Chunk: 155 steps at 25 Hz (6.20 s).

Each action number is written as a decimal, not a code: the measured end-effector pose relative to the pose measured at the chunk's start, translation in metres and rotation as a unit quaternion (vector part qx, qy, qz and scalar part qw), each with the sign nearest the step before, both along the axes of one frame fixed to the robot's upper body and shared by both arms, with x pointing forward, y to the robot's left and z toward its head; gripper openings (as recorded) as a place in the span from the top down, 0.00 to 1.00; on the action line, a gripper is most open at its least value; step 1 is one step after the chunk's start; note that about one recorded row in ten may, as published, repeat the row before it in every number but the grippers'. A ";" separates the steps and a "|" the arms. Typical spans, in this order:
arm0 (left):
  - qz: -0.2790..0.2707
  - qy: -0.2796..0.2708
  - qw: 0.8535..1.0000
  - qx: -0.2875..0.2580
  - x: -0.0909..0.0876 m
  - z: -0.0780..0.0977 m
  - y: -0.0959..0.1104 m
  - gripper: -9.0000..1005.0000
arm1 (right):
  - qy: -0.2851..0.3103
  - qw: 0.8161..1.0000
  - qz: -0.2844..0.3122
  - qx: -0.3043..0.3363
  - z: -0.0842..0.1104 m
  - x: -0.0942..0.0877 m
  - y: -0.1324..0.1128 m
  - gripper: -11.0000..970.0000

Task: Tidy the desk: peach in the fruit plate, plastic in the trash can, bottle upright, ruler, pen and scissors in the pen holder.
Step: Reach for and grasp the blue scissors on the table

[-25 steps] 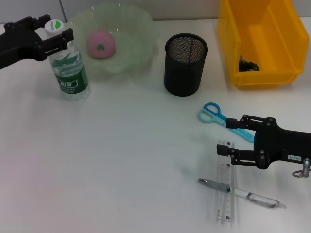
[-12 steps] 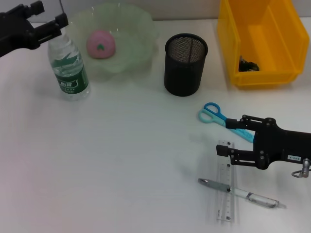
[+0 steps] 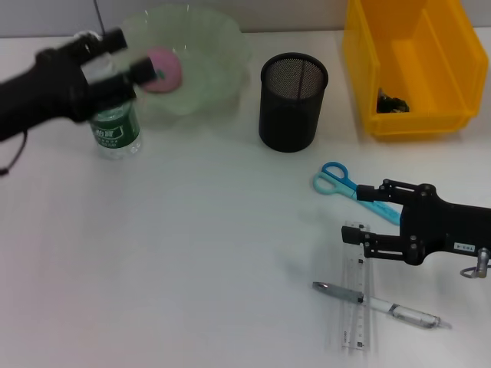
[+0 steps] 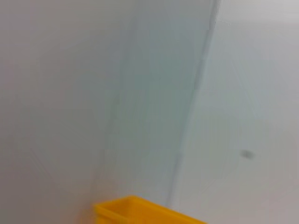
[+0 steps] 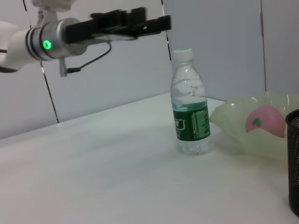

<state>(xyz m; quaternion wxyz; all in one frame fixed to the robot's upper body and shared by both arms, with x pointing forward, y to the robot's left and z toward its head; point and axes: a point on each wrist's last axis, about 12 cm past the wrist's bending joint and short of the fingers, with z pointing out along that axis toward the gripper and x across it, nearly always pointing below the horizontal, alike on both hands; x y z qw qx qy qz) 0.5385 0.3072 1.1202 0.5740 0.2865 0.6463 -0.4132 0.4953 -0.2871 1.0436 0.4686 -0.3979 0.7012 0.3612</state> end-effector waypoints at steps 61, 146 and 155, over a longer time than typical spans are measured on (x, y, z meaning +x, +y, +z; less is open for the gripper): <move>-0.087 0.008 0.991 0.097 -0.084 -0.101 -0.038 0.22 | 0.151 0.988 0.005 -0.019 0.060 0.048 0.011 0.22; -0.080 0.014 0.992 0.101 -0.078 -0.104 -0.044 0.23 | 0.186 0.866 -0.003 -0.464 0.077 0.125 0.120 0.59; -0.080 0.013 0.992 0.101 -0.078 -0.104 -0.044 0.23 | 0.186 0.867 -0.001 -0.462 0.077 0.126 0.122 0.69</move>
